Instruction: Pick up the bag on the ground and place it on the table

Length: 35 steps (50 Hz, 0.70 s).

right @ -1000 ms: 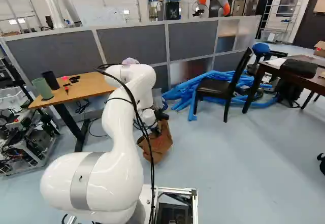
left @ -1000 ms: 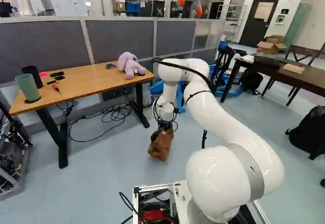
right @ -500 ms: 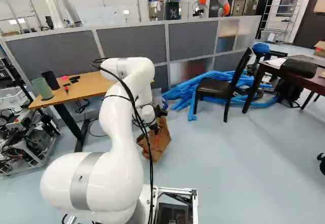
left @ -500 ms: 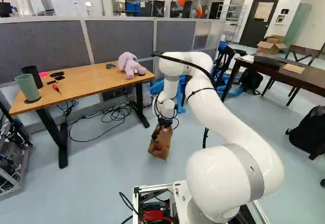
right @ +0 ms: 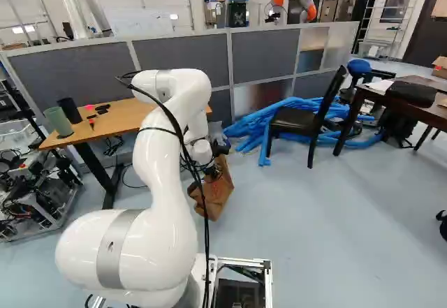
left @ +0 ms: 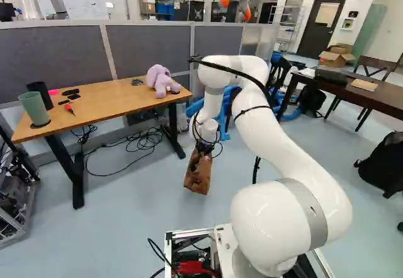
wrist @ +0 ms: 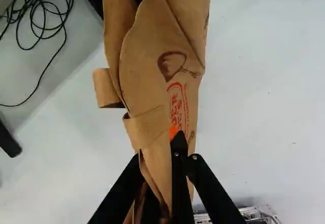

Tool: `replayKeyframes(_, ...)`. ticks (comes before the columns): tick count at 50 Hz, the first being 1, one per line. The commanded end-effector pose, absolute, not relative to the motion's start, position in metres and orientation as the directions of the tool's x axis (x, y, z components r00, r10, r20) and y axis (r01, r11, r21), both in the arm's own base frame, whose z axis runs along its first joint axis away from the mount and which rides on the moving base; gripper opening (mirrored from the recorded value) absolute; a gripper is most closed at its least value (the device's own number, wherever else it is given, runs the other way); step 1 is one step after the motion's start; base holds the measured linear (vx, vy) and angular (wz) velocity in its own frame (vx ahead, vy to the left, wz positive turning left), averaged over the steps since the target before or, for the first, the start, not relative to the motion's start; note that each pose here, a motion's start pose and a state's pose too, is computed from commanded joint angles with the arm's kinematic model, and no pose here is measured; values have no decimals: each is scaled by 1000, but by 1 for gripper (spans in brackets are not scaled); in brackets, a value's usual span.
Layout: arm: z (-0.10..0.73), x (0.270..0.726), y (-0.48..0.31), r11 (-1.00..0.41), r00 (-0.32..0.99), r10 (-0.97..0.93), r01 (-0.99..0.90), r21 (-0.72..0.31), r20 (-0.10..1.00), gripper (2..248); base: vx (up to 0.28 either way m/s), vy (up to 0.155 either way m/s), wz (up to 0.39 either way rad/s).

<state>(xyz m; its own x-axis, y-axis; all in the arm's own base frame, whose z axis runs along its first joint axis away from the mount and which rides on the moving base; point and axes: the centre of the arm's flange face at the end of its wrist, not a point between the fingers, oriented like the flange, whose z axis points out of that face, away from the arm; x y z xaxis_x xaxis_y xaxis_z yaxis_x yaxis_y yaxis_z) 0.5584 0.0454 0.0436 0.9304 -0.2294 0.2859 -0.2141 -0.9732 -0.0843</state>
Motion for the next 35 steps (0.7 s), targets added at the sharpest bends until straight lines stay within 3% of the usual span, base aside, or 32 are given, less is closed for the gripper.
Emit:
replayKeyframes(15, 66, 556, 45, -976, 928, -219, -202, -85, 300, 21, 0, 0, 0)
replayKeyframes(35, 94, 549, 45, -999, 952, -28, -21, -27, 304, 21, 0, 0, 0)
